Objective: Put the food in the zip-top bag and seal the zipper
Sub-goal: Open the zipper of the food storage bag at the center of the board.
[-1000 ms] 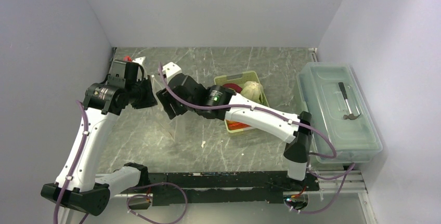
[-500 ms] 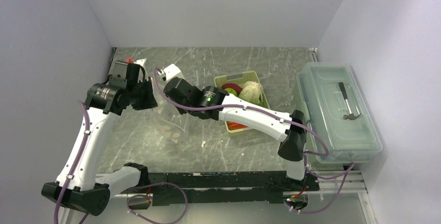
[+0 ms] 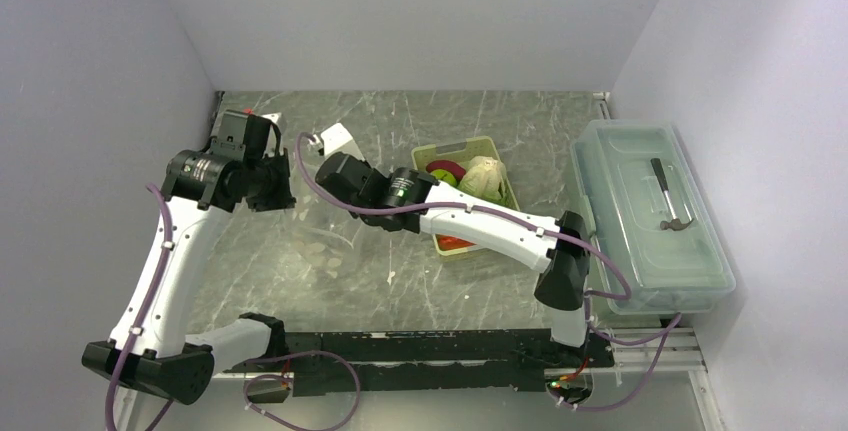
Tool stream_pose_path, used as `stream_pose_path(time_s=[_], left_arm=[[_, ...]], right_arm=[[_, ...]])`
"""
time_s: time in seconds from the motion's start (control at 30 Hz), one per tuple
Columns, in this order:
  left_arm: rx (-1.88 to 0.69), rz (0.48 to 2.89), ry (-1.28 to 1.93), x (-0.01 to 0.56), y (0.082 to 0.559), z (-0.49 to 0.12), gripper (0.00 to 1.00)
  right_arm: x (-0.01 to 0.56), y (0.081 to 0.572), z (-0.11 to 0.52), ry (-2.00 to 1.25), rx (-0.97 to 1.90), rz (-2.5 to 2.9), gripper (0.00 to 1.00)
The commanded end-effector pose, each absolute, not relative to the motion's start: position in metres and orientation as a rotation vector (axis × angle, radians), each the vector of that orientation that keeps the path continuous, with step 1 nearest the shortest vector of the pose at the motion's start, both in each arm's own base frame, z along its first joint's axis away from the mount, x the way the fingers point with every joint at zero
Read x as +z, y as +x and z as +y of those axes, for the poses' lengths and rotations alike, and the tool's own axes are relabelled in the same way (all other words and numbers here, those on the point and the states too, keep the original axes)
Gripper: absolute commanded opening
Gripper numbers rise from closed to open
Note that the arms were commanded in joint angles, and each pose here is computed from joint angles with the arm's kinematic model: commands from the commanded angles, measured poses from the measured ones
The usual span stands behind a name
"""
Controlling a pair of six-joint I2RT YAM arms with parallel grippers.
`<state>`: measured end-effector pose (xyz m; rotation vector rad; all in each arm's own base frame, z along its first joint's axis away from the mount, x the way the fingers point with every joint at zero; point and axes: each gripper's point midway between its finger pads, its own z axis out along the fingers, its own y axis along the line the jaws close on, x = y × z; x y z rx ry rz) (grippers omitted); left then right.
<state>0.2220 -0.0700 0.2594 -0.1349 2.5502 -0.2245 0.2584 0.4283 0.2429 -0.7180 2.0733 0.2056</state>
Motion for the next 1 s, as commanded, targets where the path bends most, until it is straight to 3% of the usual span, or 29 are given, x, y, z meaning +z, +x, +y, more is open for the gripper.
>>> stream_pose_path(time_s=[0.0,0.4,0.63,0.97], left_arm=[[-0.179,2.553,-0.121,0.273,0.214,-0.062,0.02],[-0.154,2.587,-0.105,0.277,0.202,-0.057,0.0],[-0.105,2.584,-0.115,0.27,0.206,-0.051,0.0],[-0.195,2.61,-0.107,0.253,0.215,-0.067,0.1]], right_arm=[[0.258,0.27,0.402,-0.645,0.107,2.037,0.0],[0.29,0.289,0.348,-0.498,-0.084,1.918,0.0],[0.317,0.286,0.343,-0.473,-0.017,1.869,0.0],[0.299,0.275,0.363,-0.529,0.079,1.917,0.0]])
